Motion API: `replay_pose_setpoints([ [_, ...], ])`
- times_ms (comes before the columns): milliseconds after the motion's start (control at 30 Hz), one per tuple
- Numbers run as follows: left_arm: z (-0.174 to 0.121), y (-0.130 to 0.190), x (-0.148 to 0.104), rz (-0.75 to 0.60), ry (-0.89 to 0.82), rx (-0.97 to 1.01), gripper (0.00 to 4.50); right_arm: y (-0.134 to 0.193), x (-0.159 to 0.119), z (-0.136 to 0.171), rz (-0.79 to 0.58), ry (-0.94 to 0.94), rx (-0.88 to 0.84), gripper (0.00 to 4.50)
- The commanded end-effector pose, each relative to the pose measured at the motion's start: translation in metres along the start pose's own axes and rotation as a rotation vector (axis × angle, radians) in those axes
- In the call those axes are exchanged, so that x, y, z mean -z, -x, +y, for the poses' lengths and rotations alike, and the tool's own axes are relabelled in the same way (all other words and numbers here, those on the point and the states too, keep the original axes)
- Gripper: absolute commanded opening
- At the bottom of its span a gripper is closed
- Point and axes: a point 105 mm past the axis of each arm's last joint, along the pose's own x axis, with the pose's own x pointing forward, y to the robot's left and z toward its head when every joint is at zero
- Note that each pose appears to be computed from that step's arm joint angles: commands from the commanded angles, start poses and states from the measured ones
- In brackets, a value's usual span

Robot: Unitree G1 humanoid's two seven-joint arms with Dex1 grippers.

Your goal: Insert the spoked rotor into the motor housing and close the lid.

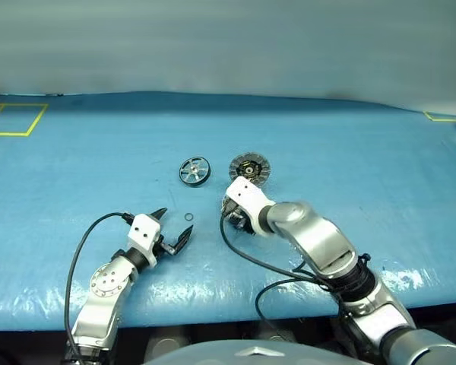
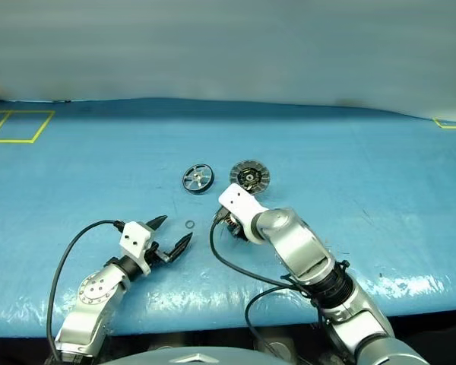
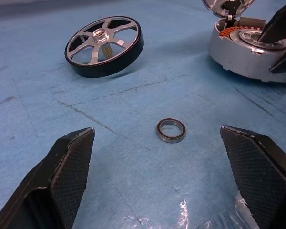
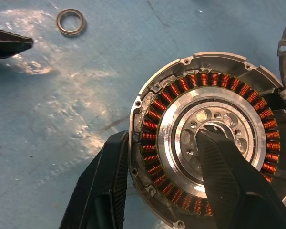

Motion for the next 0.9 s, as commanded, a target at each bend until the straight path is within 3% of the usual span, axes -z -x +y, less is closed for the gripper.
replay_pose_setpoints([
  [33, 0.002, 0.002, -0.017, -0.051, -0.038, -0.003, 4.5, -0.01, 0.022, 0.045, 0.106, -0.08, -0.165, 1.86],
  [300, 0.001, 0.001, -0.026, -0.052, -0.046, 0.0, 4.5, -0.003, 0.004, 0.068, 0.05, -0.103, -0.232, 1.86],
  [667, -0.001, 0.001, -0.031, -0.047, -0.041, -0.005, 4.5, -0.01, -0.002, 0.047, 0.003, 0.059, -0.087, 1.86],
  [900, -0.001, 0.002, -0.033, -0.048, -0.036, -0.01, 4.5, -0.004, -0.017, 0.043, -0.058, 0.052, -0.072, 4.06],
])
